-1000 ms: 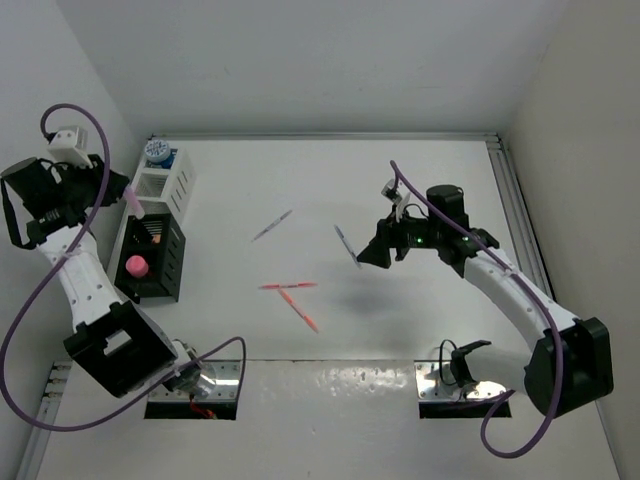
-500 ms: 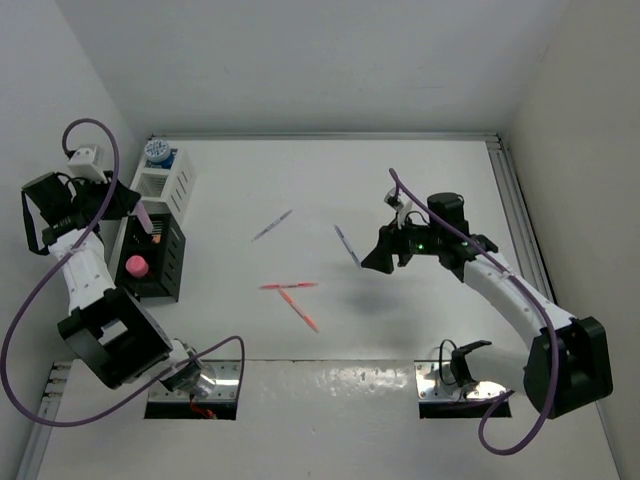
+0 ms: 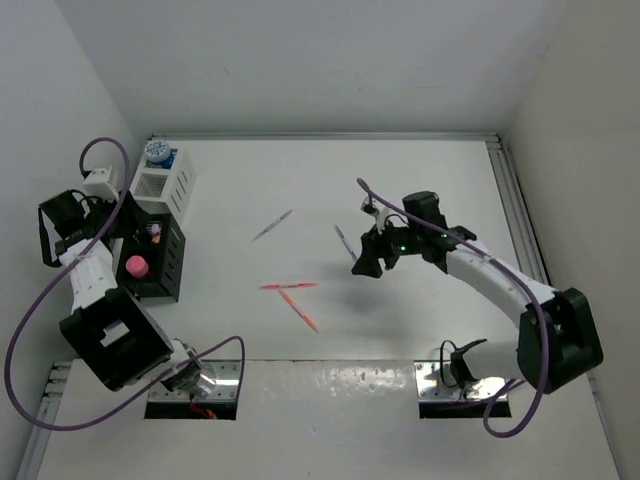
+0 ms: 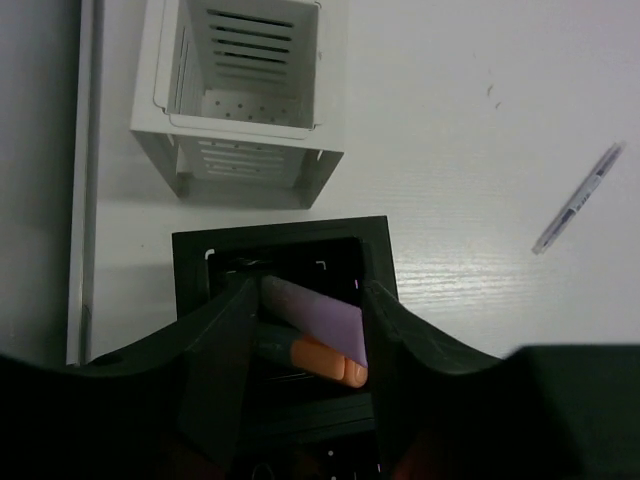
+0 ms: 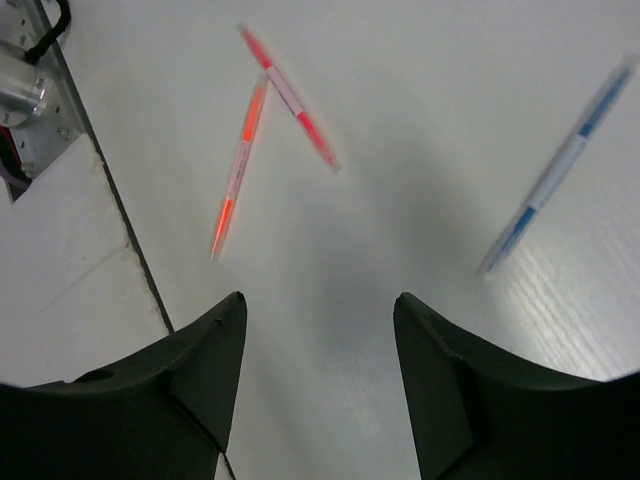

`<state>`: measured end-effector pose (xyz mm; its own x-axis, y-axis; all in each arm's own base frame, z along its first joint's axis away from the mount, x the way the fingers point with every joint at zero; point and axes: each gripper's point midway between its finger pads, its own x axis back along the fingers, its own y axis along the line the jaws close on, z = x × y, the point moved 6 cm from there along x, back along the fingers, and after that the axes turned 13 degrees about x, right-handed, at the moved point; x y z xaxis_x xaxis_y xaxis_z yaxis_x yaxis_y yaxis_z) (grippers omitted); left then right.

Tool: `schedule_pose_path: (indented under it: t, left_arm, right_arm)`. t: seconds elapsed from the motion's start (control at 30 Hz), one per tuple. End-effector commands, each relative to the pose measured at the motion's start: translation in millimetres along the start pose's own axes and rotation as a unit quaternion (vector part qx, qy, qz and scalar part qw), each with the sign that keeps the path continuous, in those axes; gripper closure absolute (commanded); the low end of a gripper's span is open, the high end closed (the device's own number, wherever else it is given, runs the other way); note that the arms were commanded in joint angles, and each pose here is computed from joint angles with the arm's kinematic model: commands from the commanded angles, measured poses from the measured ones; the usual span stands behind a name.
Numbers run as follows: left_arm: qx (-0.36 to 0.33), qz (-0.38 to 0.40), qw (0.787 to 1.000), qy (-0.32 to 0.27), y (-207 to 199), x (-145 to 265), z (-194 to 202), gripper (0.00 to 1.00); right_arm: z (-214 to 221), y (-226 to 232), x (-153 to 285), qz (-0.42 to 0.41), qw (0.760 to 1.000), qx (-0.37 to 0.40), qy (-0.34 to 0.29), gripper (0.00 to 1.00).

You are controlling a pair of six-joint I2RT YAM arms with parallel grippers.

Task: Sort the stationery into containers
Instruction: Place the pen in the storage box, then pick up the pen from the center of the board.

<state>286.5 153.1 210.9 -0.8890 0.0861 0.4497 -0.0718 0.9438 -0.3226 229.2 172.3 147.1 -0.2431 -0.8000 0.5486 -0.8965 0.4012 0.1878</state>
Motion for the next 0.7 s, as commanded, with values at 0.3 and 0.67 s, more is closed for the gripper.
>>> schedule_pose_path:
  t: [0.3, 0.67]
  left_arm:
    - [-0.039, 0.140, 0.985, -0.096, -53.9, 44.8, -74.6, 0.34]
    - [-0.087, 0.229, 0.969, -0.037, -102.4, 62.3, -72.9, 0.34]
  right_arm:
    - [-68.4, 7.0, -83.0, -0.063, 0.972, 0.219, 0.053, 0.52]
    - [-52.6, 4.2, -158.0, -0.108, 0.931, 0.327, 0.121, 0.60]
